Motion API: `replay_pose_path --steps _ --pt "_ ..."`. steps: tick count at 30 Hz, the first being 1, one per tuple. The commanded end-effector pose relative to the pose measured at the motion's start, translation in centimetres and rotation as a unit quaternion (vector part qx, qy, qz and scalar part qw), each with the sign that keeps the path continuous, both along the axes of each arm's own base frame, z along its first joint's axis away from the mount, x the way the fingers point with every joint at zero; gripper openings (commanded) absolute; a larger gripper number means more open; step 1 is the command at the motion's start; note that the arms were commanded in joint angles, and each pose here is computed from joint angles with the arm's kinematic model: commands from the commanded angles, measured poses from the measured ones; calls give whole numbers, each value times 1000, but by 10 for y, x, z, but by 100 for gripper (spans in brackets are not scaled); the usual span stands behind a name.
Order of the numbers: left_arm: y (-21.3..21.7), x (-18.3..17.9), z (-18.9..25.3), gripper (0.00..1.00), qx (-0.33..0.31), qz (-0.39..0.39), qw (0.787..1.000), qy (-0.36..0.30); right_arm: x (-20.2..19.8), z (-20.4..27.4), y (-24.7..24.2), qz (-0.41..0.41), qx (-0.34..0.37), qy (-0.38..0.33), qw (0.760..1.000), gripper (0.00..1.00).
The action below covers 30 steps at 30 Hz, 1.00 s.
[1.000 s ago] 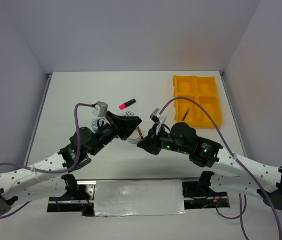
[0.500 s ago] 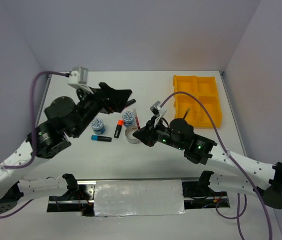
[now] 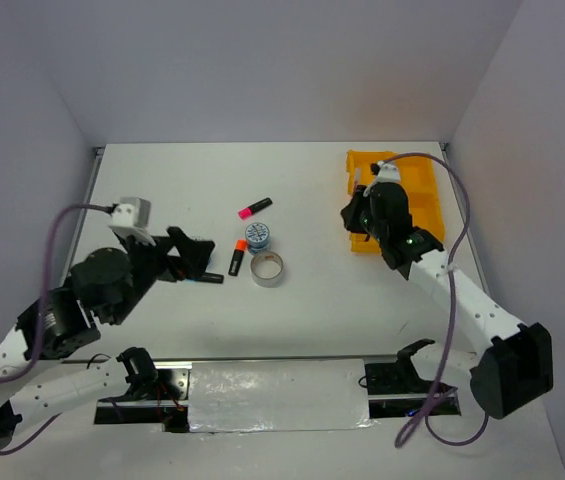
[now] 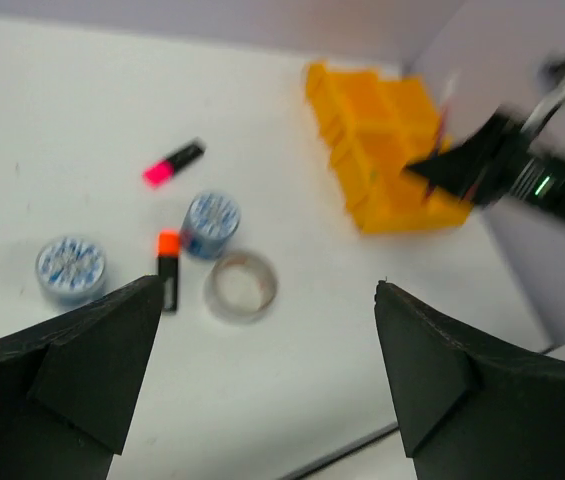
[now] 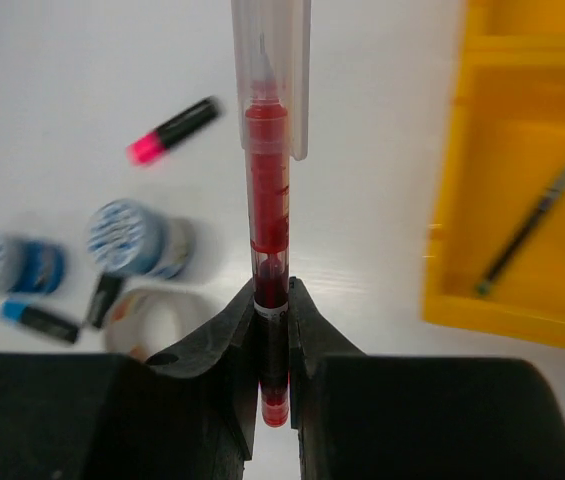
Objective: Sort the stationery into containers
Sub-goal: Place the pen in the storage box.
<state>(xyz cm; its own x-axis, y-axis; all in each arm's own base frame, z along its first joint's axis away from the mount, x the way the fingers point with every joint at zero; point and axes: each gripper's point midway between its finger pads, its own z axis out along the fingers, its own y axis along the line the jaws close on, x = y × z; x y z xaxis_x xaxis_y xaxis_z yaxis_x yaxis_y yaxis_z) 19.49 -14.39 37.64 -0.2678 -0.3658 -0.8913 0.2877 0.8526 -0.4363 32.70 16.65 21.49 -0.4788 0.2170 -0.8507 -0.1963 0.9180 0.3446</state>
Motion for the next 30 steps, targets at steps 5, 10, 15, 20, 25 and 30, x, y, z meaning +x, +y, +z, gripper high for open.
replay_pose_path --steps 5,10,15,20,25,30 --pt "4 -20 -102 99 97 -40 991 87 62 -22 -103 -211 -52 54 975 0" --pt "-3 -24 -106 99 94 -61 990 91 86 -56 -119 -238 -66 95 964 2" --pt "0 -29 -105 99 73 -64 991 88 96 -83 -121 -247 -81 130 957 5" --pt "0 -32 -105 99 61 -68 992 86 101 -103 -123 -252 -83 147 953 18" --pt "0 -33 -106 99 62 -71 992 88 98 -114 -127 -261 -84 158 949 39" --pt "2 -30 -108 99 73 -57 991 92 92 -108 -124 -256 -71 149 952 60"
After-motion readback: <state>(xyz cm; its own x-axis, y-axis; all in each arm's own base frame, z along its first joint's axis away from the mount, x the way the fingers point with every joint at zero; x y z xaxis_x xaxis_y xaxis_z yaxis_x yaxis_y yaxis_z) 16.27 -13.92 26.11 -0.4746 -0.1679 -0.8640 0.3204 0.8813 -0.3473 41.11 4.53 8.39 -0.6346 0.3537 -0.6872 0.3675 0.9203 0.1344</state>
